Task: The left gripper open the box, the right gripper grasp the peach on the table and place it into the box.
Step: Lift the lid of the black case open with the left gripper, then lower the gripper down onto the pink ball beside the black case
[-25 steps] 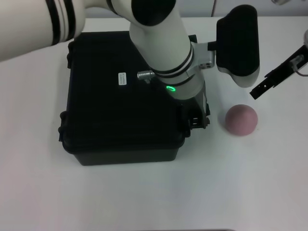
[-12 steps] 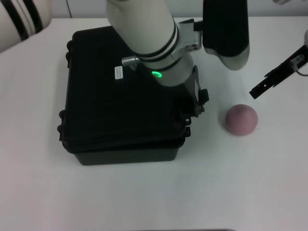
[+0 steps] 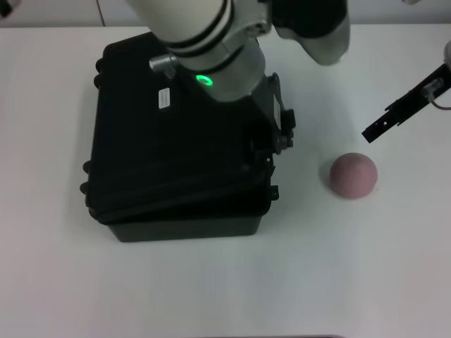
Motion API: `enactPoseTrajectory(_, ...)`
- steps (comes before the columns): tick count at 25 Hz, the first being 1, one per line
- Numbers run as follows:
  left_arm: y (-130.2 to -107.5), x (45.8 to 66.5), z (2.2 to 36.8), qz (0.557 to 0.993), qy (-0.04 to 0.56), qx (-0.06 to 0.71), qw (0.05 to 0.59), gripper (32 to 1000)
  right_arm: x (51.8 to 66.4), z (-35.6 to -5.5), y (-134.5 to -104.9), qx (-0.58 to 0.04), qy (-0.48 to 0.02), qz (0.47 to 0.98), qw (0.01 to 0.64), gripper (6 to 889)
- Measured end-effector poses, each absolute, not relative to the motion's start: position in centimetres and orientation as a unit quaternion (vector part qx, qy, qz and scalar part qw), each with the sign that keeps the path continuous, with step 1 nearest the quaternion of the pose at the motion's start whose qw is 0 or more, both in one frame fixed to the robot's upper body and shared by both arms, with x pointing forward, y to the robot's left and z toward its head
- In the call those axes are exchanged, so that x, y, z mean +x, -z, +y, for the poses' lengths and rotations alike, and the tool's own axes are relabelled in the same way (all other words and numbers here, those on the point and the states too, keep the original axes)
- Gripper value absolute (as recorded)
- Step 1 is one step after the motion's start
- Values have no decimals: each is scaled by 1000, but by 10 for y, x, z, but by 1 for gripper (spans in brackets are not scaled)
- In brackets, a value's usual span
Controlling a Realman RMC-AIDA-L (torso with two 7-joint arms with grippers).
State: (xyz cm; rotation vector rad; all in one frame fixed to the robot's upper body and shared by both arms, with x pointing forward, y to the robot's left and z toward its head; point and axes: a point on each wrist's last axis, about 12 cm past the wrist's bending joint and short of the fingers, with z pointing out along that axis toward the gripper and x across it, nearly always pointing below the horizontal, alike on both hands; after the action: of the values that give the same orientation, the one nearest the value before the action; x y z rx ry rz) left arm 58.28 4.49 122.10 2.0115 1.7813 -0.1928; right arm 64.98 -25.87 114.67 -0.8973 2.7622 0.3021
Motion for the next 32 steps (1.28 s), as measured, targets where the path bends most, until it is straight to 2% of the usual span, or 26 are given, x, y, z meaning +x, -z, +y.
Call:
enactPoseTrajectory(15,-1280,576,82,632,91,724,259,93,645,-260,-1141,-321,-104,936,105,822)
enactPoseTrajectory(23,-1291,578,99,641,102,712,268,91,642,-247,-1134,-347,-110,926,102,821)
enactPoseTrajectory(32,-1292,578,101,641,101,711,273,92,637,-232,-1116,-369,-106,919,86,819)
